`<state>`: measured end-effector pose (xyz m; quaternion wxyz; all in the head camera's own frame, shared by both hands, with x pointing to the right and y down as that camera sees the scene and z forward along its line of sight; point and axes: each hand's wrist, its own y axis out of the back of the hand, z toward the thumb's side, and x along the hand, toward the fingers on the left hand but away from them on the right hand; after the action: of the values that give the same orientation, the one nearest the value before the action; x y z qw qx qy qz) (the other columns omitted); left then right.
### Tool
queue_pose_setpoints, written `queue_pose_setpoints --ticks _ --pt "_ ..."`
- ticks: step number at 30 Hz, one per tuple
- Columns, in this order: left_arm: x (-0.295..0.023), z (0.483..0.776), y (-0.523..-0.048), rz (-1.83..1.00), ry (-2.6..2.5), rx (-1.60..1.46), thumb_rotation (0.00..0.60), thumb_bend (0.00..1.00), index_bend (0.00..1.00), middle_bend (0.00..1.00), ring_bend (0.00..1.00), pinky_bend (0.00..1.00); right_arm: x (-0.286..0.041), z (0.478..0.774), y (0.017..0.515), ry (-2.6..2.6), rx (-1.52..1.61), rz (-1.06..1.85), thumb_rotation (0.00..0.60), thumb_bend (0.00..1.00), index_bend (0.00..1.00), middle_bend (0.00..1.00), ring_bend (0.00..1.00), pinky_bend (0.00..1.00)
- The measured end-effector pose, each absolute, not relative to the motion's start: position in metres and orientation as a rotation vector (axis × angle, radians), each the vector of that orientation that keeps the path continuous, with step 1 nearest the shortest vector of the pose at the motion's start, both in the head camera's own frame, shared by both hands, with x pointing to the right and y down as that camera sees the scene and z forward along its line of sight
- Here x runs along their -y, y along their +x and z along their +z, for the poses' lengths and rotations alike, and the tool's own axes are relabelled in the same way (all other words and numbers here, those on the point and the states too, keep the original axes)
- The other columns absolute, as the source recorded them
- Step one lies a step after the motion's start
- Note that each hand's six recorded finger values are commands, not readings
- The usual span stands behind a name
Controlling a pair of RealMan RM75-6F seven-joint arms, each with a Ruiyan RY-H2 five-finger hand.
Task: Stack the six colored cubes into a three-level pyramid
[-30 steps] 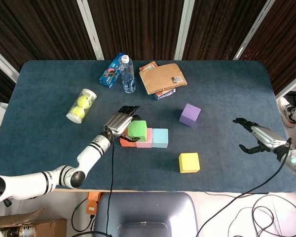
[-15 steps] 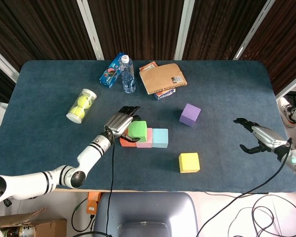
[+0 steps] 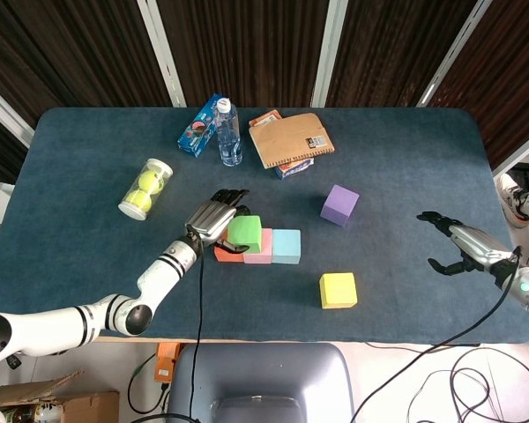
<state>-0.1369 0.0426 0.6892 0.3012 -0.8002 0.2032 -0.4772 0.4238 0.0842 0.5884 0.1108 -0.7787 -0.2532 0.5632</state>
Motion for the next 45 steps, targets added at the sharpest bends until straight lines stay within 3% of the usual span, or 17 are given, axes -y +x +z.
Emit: queue_pose_setpoints --ticks 6,14,45 --pt "-0.0423 0.6905 -0.1363 -1.261 -2.105 -0.535 0.408 0.38 0.32 0.02 0.0 0.07 -0.0854 0.5891 0.4254 -2.288 0.737 1.666 0.6 0.37 0.0 0.0 0.0 0.0" --pt "-0.0436 0.6908 -0.1356 -1.254 -2.099 -0.524 0.408 0.37 0.28 0.02 0.0 0.07 -0.0853 0.589 0.4279 -2.285 0.738 1.677 0.6 0.37 0.0 0.0 0.0 0.0" --pt "-0.0487 0.6908 -0.1361 -1.274 -2.07 -0.497 0.382 0.33 0.28 0.02 0.0 0.07 -0.0841 0.5874 0.4303 -2.295 0.755 1.668 0.6 0.37 0.0 0.0 0.0 0.0"
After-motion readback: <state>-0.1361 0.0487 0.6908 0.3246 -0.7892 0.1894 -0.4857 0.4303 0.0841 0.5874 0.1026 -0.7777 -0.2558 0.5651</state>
